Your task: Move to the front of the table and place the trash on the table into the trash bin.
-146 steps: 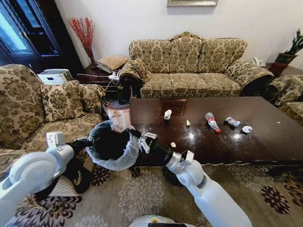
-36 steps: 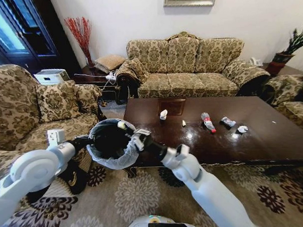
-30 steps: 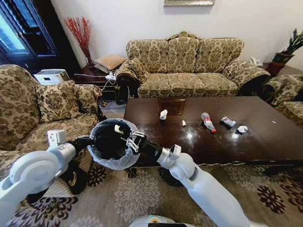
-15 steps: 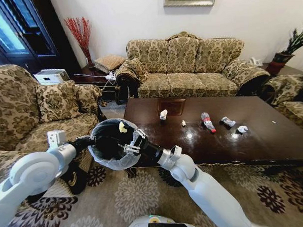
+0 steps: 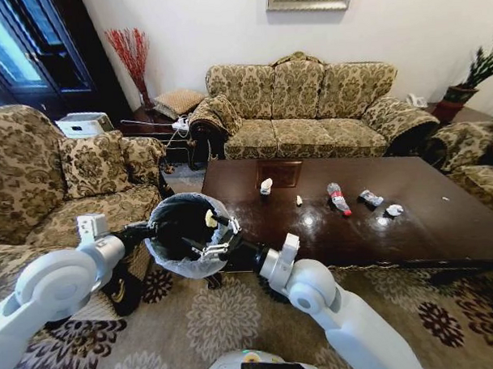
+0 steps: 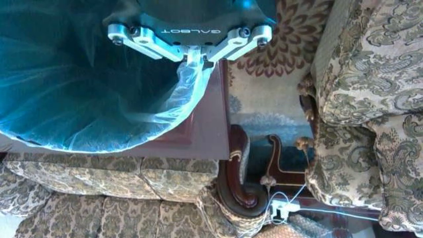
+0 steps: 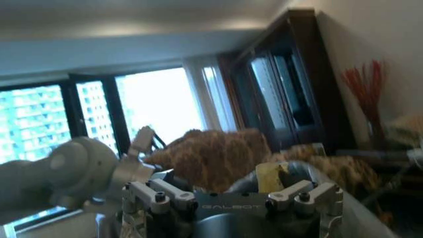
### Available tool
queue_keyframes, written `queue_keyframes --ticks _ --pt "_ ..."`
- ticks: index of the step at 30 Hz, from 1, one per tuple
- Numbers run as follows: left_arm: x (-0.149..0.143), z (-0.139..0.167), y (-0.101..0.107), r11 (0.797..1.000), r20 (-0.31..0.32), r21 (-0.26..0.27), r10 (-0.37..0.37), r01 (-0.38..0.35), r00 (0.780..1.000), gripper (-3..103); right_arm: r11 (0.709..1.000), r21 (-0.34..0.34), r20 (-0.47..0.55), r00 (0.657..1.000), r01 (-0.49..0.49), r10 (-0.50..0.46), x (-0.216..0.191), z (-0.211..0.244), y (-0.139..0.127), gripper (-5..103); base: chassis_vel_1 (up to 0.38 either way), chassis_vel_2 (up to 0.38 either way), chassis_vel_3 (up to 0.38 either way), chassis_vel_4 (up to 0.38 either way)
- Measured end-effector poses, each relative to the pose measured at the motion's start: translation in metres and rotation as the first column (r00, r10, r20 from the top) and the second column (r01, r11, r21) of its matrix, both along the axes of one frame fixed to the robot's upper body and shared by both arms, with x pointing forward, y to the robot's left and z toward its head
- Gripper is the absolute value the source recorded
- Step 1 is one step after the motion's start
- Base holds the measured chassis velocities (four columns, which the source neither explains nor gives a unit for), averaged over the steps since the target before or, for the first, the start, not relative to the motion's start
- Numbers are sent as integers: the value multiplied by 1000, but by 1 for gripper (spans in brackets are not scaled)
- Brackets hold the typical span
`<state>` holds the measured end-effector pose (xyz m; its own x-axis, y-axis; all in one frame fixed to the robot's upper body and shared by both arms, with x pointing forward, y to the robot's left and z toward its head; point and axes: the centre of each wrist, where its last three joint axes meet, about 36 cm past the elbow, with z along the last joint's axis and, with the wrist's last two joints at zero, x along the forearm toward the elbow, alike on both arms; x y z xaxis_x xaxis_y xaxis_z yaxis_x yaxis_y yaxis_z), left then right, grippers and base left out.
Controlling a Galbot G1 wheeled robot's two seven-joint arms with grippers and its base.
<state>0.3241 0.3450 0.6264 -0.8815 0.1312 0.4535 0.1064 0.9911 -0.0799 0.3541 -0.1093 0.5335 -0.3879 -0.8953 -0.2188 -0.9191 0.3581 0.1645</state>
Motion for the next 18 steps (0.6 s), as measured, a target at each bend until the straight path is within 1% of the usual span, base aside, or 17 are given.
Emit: queue_keyframes --ticks 1,2,3,4,5,6,7,8,9,10,11,13,14,16,17,18 --pt "0 0 0 1000 0 -1 -1 1 1000 0 1000 14 80 997 -6 5 5 -5 -1 100 0 0 0 0" --pt "-1 0 -1 1000 0 -1 -3 3 1000 0 1000 -1 169 986 -1 1 12 -11 -3 100 0 0 0 0" --pt "-1 0 -1 1000 1 -2 -3 3 1000 0 1000 -23 213 977 -2 7 15 -13 -5 100 0 0 0 0" --pt "-1 0 -1 1000 1 -2 -3 3 1000 0 1000 -23 213 977 -2 7 15 -13 -5 100 0 0 0 0" --pt "-2 -1 -2 1000 1 -1 -4 4 1000 0 998 -55 218 976 -13 24 15 -14 -7 100 0 0 0 0" --pt "-3 -1 -2 1000 4 0 -5 5 1000 0 994 -104 229 973 21 3 12 -12 -7 100 0 0 0 0" --pt "-3 -1 -2 1000 4 0 -5 5 1000 0 994 -104 229 973 21 3 12 -12 -7 100 0 0 0 0" --pt "-3 0 -2 1000 6 2 -6 6 1000 0 992 -125 233 972 16 14 12 -11 -8 100 0 0 0 0" --pt "-4 0 -3 1000 8 3 -7 7 1000 0 990 -140 250 968 25 11 11 -10 -8 100 0 0 0 0" --pt "-5 0 -4 1000 11 4 -11 11 1000 0 984 -170 300 954 44 9 11 -10 -9 100 0 0 0 0" --pt "-5 0 -4 1000 11 4 -11 11 1000 0 984 -170 300 954 44 9 11 -10 -9 100 0 0 0 0" --pt "-7 0 -5 1000 13 4 -14 14 1000 0 979 -189 405 914 77 6 13 -10 -10 100 0 0 0 0" --pt "-7 0 -6 1000 14 6 -14 14 1000 0 979 -195 459 888 66 32 15 -8 -12 100 0 0 0 0" --pt "-8 0 -6 1000 16 6 -13 13 1000 0 980 -185 467 884 67 27 13 -6 -11 100 0 0 0 0" --pt "-8 0 -6 1000 17 5 -13 13 1000 0 983 -171 427 904 72 8 6 -3 -10 100 0 0 0 0" --pt "-8 0 -6 1000 17 5 -13 13 1000 0 983 -171 427 904 72 8 6 -3 -10 100 0 0 0 0"
